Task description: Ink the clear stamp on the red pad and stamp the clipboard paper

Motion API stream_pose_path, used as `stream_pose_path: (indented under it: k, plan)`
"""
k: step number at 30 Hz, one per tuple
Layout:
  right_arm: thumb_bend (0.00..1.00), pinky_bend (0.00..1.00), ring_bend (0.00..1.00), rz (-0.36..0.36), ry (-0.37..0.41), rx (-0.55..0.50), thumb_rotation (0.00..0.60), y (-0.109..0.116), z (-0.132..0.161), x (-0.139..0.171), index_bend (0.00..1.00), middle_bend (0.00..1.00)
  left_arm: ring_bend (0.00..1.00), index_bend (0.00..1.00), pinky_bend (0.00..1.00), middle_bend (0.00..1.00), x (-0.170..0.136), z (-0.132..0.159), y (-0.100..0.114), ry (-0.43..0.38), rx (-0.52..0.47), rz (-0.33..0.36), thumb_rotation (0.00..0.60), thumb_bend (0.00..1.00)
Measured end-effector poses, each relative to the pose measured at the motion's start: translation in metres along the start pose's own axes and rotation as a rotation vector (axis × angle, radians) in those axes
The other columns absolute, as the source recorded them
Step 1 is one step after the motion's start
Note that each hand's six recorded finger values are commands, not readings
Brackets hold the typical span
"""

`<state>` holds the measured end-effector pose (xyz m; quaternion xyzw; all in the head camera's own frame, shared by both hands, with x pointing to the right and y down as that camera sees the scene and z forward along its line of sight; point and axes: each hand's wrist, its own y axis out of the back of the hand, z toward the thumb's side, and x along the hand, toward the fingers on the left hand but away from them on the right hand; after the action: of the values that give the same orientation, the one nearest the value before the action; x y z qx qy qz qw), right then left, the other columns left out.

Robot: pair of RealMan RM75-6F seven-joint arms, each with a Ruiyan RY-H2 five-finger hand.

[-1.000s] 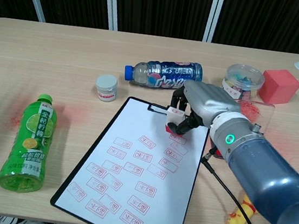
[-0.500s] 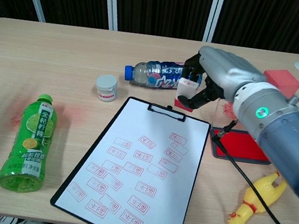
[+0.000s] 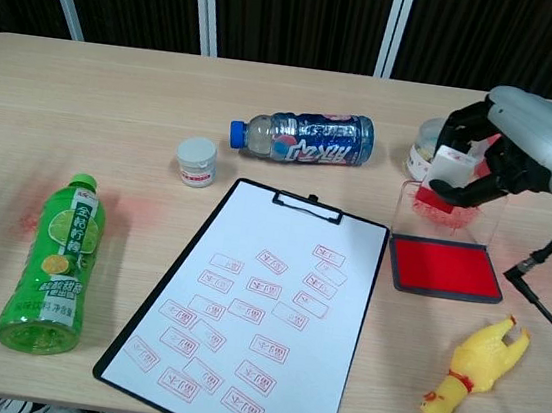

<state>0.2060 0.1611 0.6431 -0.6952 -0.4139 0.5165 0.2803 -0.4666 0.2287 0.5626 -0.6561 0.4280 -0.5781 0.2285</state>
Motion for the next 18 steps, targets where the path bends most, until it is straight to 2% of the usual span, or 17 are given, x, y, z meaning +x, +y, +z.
stream_pose_path:
  k: [7, 14, 18]
  plan:
    - [0.59, 0.84, 0.85, -0.001, -0.082, -0.03, 0.6, -0.001, -0.044, 0.007, 0.97, 0.82, 0.0, 0.0, 0.0, 0.0, -0.001, 0.0, 0.001, -0.005, 0.007, 0.01, 0.6, 0.01]
    - [0.57, 0.84, 0.84, 0.004, -0.183, -0.082, 0.6, -0.012, -0.087, 0.006, 0.97, 0.8, 0.0, 0.0, 0.0, 0.0, -0.003, 0.001, -0.001, -0.008, 0.019, 0.016, 0.6, 0.01]
    - [0.52, 0.83, 0.83, 0.003, -0.215, -0.075, 0.6, -0.018, -0.102, 0.004, 0.97, 0.79, 0.0, 0.0, 0.0, 0.0, -0.003, 0.001, -0.001, -0.005, 0.029, 0.017, 0.6, 0.01]
